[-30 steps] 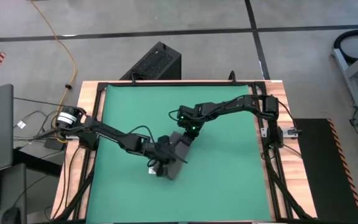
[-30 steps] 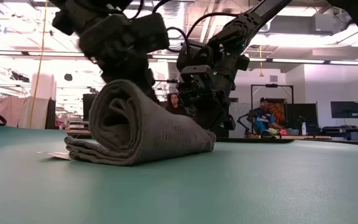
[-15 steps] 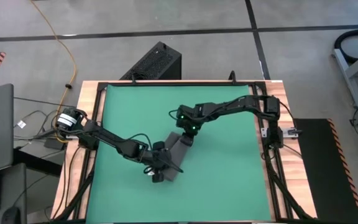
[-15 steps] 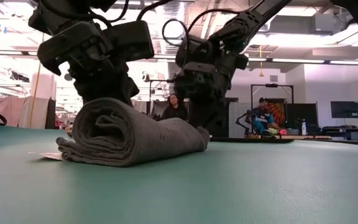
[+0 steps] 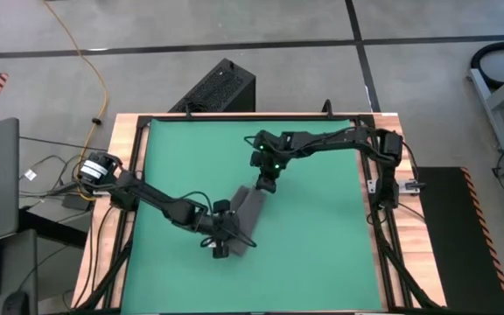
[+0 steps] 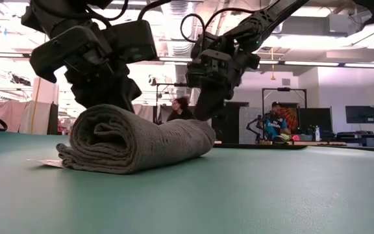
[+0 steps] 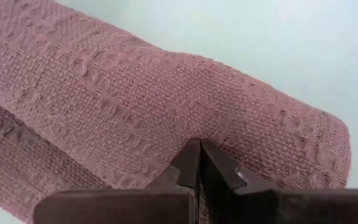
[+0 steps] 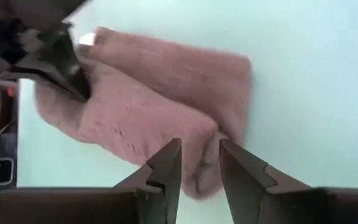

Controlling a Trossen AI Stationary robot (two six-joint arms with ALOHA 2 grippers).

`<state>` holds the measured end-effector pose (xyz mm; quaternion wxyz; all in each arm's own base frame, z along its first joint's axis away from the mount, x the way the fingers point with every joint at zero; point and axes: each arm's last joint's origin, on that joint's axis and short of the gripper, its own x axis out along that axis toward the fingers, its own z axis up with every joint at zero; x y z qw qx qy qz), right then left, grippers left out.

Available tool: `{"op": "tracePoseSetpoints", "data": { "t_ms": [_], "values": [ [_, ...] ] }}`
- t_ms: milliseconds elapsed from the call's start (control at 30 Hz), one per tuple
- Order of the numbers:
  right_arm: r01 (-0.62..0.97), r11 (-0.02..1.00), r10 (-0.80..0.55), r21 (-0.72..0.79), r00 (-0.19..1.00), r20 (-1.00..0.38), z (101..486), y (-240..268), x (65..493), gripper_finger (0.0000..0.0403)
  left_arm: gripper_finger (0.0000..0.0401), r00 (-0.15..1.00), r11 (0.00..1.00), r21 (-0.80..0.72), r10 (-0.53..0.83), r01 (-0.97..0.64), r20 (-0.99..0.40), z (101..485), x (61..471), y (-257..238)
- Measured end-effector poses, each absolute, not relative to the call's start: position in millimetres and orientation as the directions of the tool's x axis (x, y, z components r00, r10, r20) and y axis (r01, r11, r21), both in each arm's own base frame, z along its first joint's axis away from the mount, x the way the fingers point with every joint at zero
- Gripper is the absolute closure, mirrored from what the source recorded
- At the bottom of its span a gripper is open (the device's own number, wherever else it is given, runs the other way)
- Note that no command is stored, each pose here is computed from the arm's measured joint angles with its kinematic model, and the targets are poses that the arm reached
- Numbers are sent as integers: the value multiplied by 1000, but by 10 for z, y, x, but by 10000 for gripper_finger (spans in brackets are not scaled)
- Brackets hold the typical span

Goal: Roll towel
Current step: Roll the microfiber towel

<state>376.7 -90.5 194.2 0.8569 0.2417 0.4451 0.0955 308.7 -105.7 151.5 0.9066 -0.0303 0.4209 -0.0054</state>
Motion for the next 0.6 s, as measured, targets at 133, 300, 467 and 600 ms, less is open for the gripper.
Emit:
{"op": "tracePoseSetpoints", "data": {
  "t_ms": [133,300,467,600],
  "values": [
    [-72,885,386,459,664,-640,2048,-867,3859,268,401,640,1000,-27,-12,-15,-768,1507,3061,-1090],
    [-169,905,386,390,710,-589,2037,-773,3983,302,401,612,999,34,10,28,-790,1483,3021,-1101],
    [-185,934,344,306,700,-626,1912,-731,4033,348,401,563,991,76,-1,113,-826,1453,2974,-1099],
    [-203,941,332,273,717,-613,1928,-748,4046,381,401,561,991,69,-9,117,-828,1453,2973,-1101]
  ]
}}
